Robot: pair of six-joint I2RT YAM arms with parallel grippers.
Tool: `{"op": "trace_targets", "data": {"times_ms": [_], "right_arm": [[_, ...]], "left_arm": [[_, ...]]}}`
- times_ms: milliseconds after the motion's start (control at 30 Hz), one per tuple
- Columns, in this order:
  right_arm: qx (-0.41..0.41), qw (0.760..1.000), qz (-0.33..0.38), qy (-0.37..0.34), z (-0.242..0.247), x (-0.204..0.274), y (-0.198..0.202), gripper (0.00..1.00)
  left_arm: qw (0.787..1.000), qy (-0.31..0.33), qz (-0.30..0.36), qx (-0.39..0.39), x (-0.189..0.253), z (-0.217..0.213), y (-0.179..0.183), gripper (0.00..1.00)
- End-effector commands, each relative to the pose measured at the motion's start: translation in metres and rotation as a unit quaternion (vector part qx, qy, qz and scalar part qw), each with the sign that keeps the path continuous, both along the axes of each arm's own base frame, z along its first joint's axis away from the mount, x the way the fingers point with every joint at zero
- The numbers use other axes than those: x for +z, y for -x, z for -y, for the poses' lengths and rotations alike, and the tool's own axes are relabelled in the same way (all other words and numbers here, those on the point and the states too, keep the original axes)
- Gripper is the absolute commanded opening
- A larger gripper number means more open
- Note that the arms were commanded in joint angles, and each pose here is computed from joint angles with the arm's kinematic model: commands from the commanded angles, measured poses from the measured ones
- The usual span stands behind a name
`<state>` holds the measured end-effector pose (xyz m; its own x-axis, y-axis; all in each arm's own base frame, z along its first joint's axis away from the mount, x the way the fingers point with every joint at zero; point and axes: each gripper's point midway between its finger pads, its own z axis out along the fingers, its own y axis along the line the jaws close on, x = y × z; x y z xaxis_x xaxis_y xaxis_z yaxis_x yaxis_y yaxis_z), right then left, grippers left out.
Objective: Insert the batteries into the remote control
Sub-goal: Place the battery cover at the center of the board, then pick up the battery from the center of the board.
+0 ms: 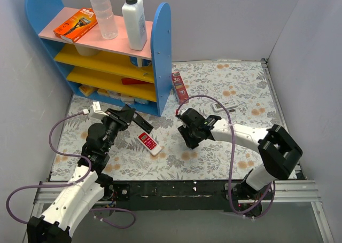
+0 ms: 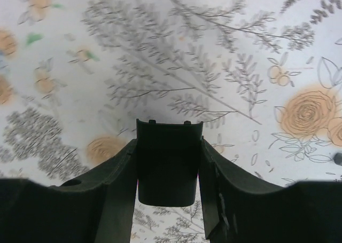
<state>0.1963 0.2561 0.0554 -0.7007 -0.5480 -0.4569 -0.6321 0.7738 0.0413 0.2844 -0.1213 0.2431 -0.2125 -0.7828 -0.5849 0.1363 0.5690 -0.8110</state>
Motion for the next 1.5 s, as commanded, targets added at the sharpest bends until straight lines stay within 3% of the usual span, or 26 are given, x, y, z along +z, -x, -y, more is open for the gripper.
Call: {"op": "trace_targets", "data": {"times_ms": [0,200,367,533,667,867,967,1000,1100,1200,1233,1300,1367,1467], "right_arm": [[-0.079,0.997,0.018,-0.004,0.002,-0.004,-0.037,0.38],[-0.094,0.995,0.003,0.030,0.005,-0.030,-0.052,0.45],[-0.097,0.994,-0.018,0.040,0.005,-0.040,-0.047,0.68],[-0.108,0.993,-0.014,0.036,0.006,-0.018,-0.048,0.91],[-0.131,0.991,0.016,0.030,0.020,0.020,-0.053,0.98],[-0.216,0.973,0.084,0.005,0.065,0.083,-0.070,0.98],[-0.272,0.959,0.082,-0.022,0.090,0.100,-0.068,0.98],[-0.323,0.943,0.074,-0.028,0.106,0.097,-0.070,0.98],[-0.377,0.924,0.045,-0.051,0.130,0.086,-0.065,0.98],[-0.447,0.891,0.003,-0.085,0.145,0.071,-0.060,0.89],[-0.480,0.873,-0.011,-0.093,0.149,0.067,-0.057,0.79],[-0.514,0.853,-0.018,-0.090,0.163,0.060,-0.058,0.72],[-0.526,0.847,-0.014,-0.070,0.180,0.052,-0.064,0.68],[-0.511,0.859,-0.017,-0.031,0.205,0.042,-0.075,0.62]], "left_arm": [[0.993,0.002,0.010,-0.118,-0.007,0.032,0.031,0.00],[0.982,-0.001,0.010,-0.190,-0.017,0.050,0.051,0.00],[0.976,-0.010,0.017,-0.215,-0.019,0.055,0.060,0.00],[0.975,-0.031,0.032,-0.217,-0.017,0.054,0.061,0.00],[0.974,-0.046,0.045,-0.215,-0.016,0.052,0.062,0.00],[0.972,-0.074,0.069,-0.212,-0.015,0.049,0.064,0.00],[0.971,-0.092,0.083,-0.204,-0.013,0.046,0.064,0.00],[0.971,-0.094,0.084,-0.203,-0.013,0.046,0.064,0.00],[0.971,-0.100,0.089,-0.196,-0.013,0.044,0.064,0.00],[0.971,-0.100,0.088,-0.196,-0.017,0.045,0.066,0.00],[0.971,-0.101,0.088,-0.198,-0.018,0.045,0.066,0.00],[0.971,-0.103,0.088,-0.199,-0.019,0.046,0.068,0.00],[0.970,-0.107,0.091,-0.200,-0.018,0.046,0.069,0.00],[0.969,-0.112,0.094,-0.198,-0.018,0.047,0.069,0.00]]}}
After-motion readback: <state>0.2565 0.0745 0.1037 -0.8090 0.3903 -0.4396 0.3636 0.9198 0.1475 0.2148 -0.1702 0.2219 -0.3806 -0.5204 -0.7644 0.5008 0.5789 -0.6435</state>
